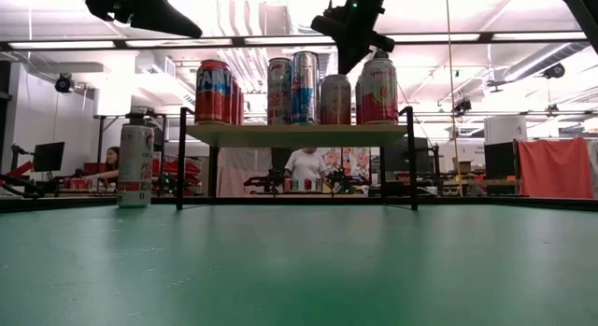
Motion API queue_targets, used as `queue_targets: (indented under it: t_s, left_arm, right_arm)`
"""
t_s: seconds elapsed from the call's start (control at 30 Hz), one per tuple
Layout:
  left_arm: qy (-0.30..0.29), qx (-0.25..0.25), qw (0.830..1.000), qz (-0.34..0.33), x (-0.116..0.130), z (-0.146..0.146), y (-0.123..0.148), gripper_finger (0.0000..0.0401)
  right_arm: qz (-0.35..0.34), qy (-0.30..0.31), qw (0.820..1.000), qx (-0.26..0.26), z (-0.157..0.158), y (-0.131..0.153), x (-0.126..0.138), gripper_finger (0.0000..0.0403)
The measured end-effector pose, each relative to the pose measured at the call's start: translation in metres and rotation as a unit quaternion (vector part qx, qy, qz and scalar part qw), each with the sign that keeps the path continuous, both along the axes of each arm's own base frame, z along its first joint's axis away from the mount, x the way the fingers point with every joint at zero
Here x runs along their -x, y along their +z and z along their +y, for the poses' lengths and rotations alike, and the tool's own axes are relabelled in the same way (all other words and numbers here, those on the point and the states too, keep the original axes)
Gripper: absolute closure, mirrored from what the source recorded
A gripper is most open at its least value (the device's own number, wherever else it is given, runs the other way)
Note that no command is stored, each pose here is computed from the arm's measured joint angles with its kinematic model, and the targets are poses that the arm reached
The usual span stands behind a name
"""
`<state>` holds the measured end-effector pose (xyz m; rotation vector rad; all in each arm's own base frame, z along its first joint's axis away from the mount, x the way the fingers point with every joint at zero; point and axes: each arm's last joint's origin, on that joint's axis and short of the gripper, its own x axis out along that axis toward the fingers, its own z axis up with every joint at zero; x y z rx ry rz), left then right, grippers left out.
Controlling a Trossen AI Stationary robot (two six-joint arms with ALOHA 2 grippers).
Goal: Place canned beverage on shelf
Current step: Adjust the white orange soda can on the shelf
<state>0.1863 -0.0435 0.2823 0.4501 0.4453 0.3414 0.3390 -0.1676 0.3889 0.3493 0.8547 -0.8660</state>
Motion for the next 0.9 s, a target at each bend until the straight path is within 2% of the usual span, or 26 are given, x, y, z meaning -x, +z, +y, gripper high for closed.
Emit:
queue_targets:
  t_s: [0.4,0.67,0.9]
  left_arm:
    - [0.000,0.000,1.000,0.000,0.000,0.000,0.000,0.0401]
    - [0.000,0.000,1.000,0.000,0.000,0.000,0.000,0.0401]
    - [0.000,0.003,1.000,-0.009,-0.001,0.000,0.002,0.0401]
  right_arm:
    - [-0.002,0.001,1.000,0.003,0.001,0.003,0.002,0.0394]
    - [-0.045,0.019,0.998,0.032,0.014,0.031,0.007,0.0394]
    - [-0.064,0.063,0.995,0.045,0.040,0.047,0.003,0.0394]
